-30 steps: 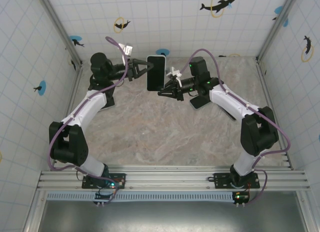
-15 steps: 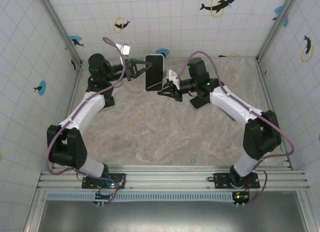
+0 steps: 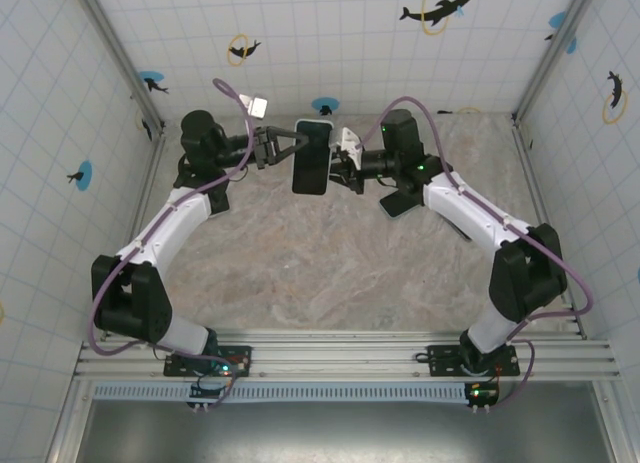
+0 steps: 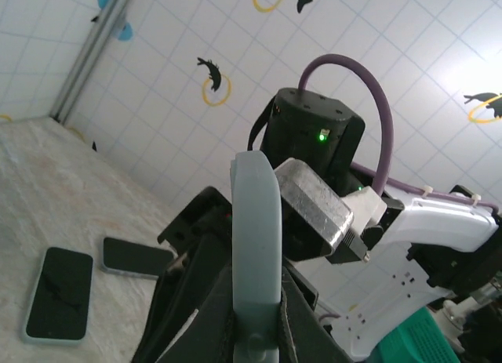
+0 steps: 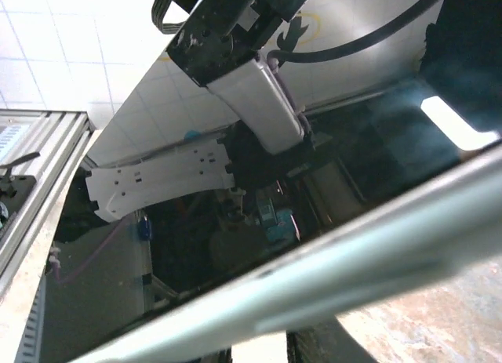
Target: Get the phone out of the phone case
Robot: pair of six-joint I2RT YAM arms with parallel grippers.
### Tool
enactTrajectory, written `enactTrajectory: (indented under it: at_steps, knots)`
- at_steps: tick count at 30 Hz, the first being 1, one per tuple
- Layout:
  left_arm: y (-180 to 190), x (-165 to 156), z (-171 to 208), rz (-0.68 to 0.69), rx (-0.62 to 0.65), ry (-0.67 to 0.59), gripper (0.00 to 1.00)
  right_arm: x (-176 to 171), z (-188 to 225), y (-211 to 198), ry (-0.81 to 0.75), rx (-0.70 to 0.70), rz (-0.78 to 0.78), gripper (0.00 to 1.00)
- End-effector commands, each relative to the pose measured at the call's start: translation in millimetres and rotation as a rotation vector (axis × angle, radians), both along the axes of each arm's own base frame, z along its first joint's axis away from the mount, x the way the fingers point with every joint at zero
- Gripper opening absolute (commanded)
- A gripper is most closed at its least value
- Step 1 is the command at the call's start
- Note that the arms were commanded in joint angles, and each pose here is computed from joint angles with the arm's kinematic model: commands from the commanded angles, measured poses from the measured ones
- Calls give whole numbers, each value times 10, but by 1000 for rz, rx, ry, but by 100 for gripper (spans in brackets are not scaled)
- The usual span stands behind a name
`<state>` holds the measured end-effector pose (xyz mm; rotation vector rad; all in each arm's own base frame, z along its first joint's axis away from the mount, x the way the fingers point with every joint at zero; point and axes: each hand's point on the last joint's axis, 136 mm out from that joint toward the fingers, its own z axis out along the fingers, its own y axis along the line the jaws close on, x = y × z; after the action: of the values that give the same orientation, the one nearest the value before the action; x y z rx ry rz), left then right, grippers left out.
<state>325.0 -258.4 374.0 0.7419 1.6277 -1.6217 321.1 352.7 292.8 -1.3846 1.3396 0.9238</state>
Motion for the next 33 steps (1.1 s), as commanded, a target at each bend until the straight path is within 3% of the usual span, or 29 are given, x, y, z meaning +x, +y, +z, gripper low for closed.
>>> enactTrajectory:
  at_steps: [1, 8, 16, 33]
  knots:
    - [-9, -91, 202, -13, -8, -108, 0, -215, 116, -22, -17, 29, 48, 27]
    - [32, -12, 380, 25, -23, -194, 0, -414, -167, -103, 72, -34, 65, 37]
    - [32, 11, 379, 27, -29, -194, 0, -513, -23, -88, 121, 56, 96, 40]
    - [20, -79, 316, 13, -33, -146, 0, -422, 88, -24, 121, 88, 119, 18]
